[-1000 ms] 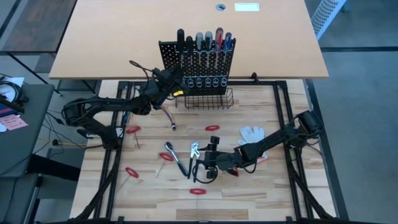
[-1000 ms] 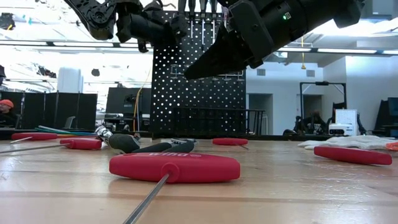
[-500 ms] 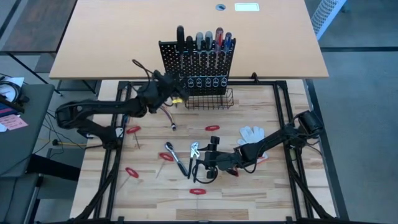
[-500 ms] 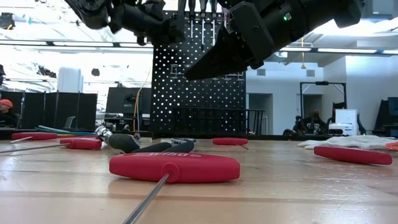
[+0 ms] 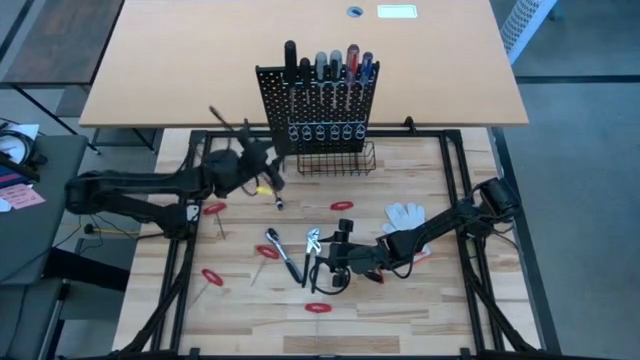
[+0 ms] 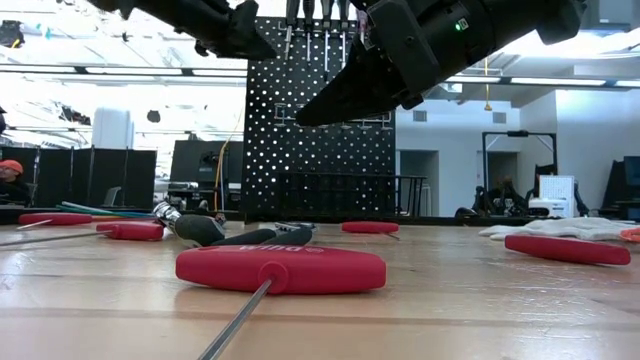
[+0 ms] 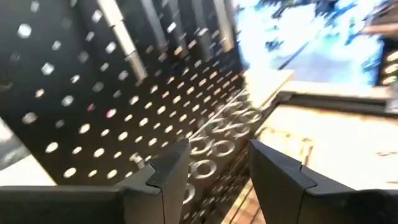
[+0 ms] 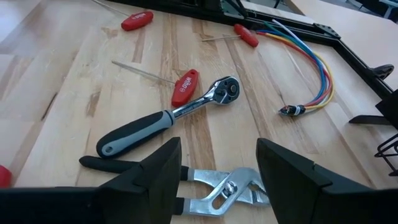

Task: Hang tools onto peg board
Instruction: Adjust the black corx screw

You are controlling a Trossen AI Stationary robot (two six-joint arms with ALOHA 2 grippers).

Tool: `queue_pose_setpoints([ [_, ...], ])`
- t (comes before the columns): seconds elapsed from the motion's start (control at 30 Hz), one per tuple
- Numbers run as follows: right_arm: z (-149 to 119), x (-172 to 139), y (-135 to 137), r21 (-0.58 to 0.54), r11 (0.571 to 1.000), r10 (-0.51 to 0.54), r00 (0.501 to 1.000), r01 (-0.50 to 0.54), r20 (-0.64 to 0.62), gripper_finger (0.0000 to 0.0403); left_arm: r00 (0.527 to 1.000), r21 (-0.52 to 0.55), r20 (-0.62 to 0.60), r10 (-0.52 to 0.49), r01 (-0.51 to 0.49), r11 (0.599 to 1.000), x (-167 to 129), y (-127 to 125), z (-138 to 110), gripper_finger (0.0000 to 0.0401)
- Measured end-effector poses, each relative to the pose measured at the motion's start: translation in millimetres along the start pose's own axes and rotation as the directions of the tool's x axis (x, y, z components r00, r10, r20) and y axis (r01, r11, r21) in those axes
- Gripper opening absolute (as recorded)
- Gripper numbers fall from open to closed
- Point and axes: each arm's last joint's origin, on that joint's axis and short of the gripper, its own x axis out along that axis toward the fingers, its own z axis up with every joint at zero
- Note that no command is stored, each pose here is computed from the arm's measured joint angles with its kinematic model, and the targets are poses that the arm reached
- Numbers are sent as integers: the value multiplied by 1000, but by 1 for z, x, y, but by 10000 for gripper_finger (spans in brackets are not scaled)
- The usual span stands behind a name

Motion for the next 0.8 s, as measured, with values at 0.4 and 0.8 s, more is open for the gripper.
queue_pose_setpoints([
  [0.4, 4, 3, -6, 33, 999, -16, 999, 15, 37, 214, 898, 11, 388, -208, 221, 975, 16, 12, -22, 42],
  [0.8, 3, 3, -5, 32, 999, -13, 1000, 12, 22, 214, 931, -41, 358, -73, 93, 995, 71, 40, -10, 1],
])
